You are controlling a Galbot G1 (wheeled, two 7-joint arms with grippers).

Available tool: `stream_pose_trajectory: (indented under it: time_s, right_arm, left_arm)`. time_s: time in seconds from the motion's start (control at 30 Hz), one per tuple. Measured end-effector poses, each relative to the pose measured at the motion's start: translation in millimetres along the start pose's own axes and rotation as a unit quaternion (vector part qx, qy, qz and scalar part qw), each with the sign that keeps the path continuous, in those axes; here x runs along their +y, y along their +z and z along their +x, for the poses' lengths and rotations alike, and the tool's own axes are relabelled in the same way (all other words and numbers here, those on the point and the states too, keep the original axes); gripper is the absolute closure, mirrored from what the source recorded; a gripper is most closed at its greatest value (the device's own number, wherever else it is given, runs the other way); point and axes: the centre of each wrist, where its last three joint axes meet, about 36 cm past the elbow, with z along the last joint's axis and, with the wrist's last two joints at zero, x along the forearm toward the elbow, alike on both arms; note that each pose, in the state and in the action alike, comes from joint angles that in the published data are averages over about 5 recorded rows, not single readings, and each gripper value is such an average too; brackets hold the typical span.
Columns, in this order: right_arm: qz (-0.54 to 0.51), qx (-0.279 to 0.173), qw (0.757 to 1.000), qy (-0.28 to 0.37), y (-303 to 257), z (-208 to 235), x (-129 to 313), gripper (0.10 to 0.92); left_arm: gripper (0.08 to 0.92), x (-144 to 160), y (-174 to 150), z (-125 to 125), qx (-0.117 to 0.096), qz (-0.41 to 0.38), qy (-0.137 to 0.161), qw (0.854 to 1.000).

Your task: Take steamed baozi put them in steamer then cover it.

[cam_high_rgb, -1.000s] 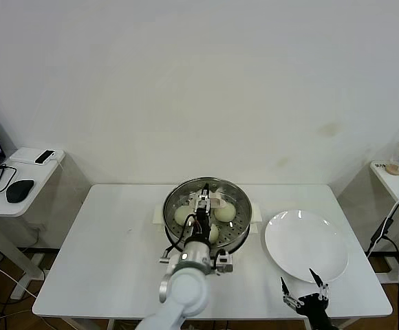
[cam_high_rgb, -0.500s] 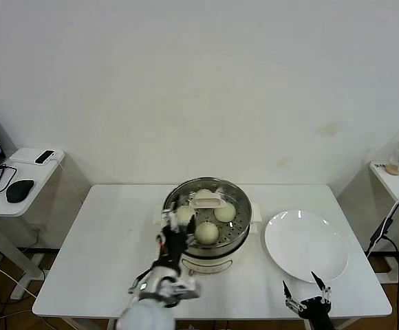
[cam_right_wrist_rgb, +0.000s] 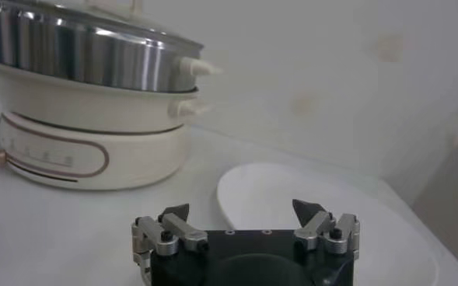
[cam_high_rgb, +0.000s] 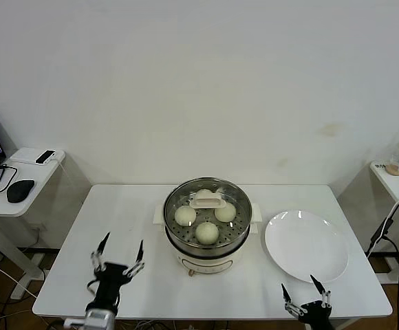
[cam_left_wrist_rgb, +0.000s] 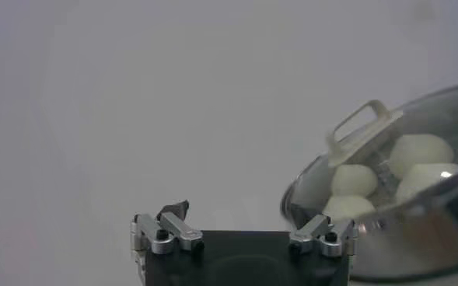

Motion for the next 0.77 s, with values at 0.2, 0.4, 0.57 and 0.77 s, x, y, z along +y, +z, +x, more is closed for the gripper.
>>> stream_pose_trajectory:
  time_s: [0.2,0.4,0.57,0.77]
  right_arm:
    - [-0.013,0.011,1.0,0.003,-10,12,-3,0.2]
    - [-0.022,0.03,0.999,-0.002,-22,24,2,0.2]
    - [-0.028,0.035,0.999,-0.007,-33,29,10,0.2]
    - [-0.031,0.034,0.999,-0.006,-40,32,16,0.2]
  left_arm:
    - [0.177,4,21,30,0.037,0.068,-0.021,0.997]
    - [0.177,3,35,51,0.066,0.106,-0.034,0.992]
    - [0.177,1,39,58,0.08,0.127,-0.042,0.988]
    - [0.177,0,41,58,0.095,0.139,-0.049,0.984]
